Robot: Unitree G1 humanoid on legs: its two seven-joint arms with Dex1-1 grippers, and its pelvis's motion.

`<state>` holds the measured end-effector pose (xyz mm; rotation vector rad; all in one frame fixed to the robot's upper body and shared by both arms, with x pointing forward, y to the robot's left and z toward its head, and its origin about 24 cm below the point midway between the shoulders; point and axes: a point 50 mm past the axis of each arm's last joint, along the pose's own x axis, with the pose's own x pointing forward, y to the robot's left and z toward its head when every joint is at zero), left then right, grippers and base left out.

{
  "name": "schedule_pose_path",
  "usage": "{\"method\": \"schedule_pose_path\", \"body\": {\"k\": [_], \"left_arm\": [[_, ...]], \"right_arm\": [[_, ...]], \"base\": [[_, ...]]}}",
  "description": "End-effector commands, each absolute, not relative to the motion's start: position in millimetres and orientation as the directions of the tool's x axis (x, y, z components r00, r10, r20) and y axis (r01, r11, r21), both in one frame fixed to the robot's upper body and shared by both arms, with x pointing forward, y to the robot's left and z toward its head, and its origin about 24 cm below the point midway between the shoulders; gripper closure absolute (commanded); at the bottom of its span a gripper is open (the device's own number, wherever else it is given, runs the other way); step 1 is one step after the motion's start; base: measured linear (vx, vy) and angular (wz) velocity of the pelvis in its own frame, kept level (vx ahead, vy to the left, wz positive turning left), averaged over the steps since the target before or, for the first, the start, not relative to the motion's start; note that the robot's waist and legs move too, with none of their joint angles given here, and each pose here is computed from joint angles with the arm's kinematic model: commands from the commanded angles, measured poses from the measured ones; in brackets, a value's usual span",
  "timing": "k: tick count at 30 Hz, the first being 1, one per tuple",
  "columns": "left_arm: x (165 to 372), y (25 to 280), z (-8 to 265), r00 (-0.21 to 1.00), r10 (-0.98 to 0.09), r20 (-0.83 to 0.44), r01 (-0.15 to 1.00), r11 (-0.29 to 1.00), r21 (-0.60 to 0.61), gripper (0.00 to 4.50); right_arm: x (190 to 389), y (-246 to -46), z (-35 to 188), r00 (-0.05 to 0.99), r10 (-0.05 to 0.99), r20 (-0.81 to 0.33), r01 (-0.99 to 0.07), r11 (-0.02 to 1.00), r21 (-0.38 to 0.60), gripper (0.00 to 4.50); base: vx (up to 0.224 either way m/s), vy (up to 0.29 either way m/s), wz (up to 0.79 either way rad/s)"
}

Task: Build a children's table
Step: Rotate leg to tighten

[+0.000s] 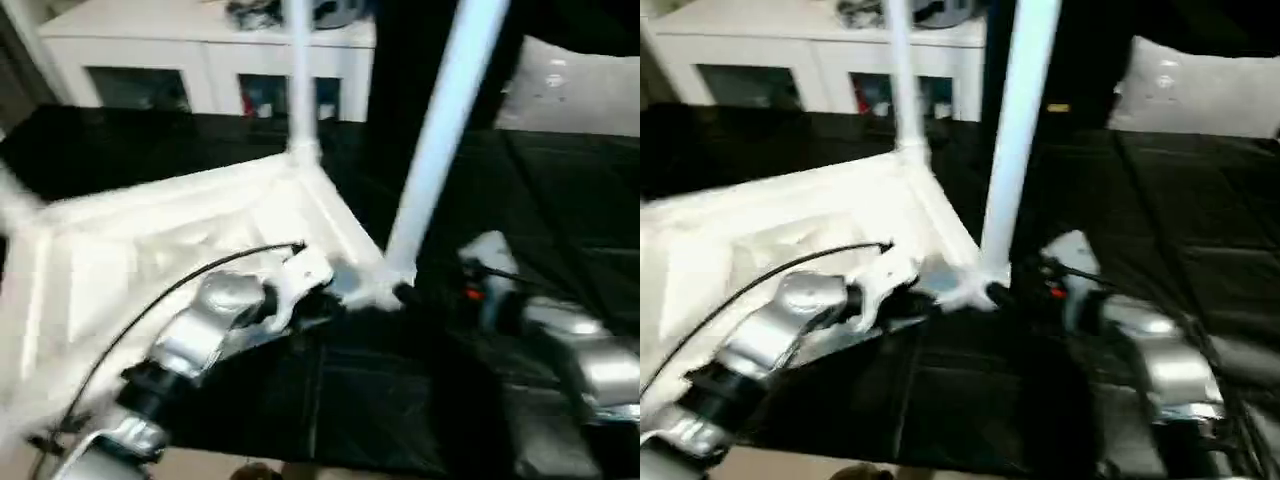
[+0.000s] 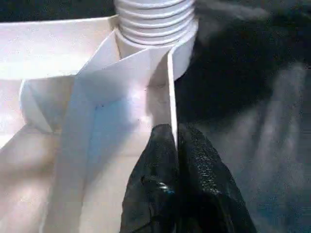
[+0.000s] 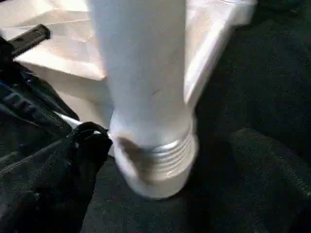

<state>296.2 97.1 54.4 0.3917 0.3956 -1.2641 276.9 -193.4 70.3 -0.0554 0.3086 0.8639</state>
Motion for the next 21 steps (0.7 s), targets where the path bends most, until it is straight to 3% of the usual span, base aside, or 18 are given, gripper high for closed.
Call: {"method": "schedule_pose_path", "body": {"k": [1,7,9,12,14,21], "left_arm": [[288,84,65,0.131,-0.886,-0.445,0.991,0.105,0.083,4.5],[282,93,60,0.015,-0.868,-0.496,0.999,-0.005,0.039,4.5],[282,98,59,-0.017,-0.858,-0.514,0.999,-0.037,0.028,4.5],[284,99,60,-0.014,-0.857,-0.514,0.999,-0.036,0.033,4.5],[284,99,60,-0.015,-0.858,-0.513,0.999,-0.037,0.033,4.5],[285,97,59,-0.01,-0.869,-0.494,0.999,-0.027,0.028,4.5]], "right_arm": [[270.5,-187.2,77,0.516,0.814,-0.266,-0.829,0.553,0.084,0.1],[264.6,-183.5,76,0.394,0.875,-0.28,-0.887,0.442,0.132,0.26],[260.7,-180.9,73,0.317,0.902,-0.293,-0.905,0.38,0.191,0.6],[260.3,-178.6,70,0.292,0.909,-0.298,-0.905,0.364,0.221,0.67],[262.6,-176.5,68,0.284,0.91,-0.302,-0.904,0.36,0.233,1.05],[272.3,-177.4,58,0.271,0.91,-0.313,-0.893,0.359,0.272,1.44]], "base": [[0.0,0.0,0.0],[0.0,0.0,0.0],[0.0,0.0,0.0],[0.0,0.0,0.0],[0.0,0.0,0.0],[0.0,0.0,0.0]]}}
